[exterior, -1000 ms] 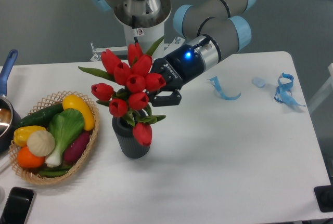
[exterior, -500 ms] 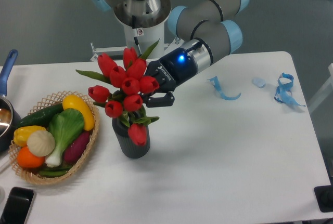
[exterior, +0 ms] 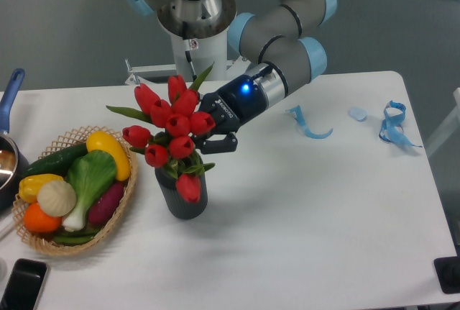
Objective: Insert the flowers into the vase
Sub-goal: 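Lower the tulip stems into the grey vase opening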
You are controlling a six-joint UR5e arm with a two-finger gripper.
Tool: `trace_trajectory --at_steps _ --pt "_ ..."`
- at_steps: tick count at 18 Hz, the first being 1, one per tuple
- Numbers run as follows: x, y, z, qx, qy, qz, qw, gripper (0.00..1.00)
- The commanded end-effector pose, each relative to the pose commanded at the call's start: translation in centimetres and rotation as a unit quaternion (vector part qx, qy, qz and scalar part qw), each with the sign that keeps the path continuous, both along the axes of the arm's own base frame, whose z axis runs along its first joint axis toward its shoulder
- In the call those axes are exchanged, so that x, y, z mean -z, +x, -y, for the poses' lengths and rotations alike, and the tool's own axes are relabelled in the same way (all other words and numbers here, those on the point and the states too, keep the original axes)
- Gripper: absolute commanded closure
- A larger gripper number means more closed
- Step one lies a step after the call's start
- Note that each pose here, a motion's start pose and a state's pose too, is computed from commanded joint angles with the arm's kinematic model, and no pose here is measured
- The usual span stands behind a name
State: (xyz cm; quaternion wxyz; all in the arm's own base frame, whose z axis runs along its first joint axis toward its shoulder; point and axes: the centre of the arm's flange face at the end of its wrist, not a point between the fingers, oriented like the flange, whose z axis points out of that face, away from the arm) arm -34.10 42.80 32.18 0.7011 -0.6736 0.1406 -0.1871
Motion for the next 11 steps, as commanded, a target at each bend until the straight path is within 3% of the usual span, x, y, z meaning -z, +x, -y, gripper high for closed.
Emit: trace_trajectory --at_steps 11 --pt "2.8 0.0 0.7 -0.01 -0.03 0.008 0.9995 0.86"
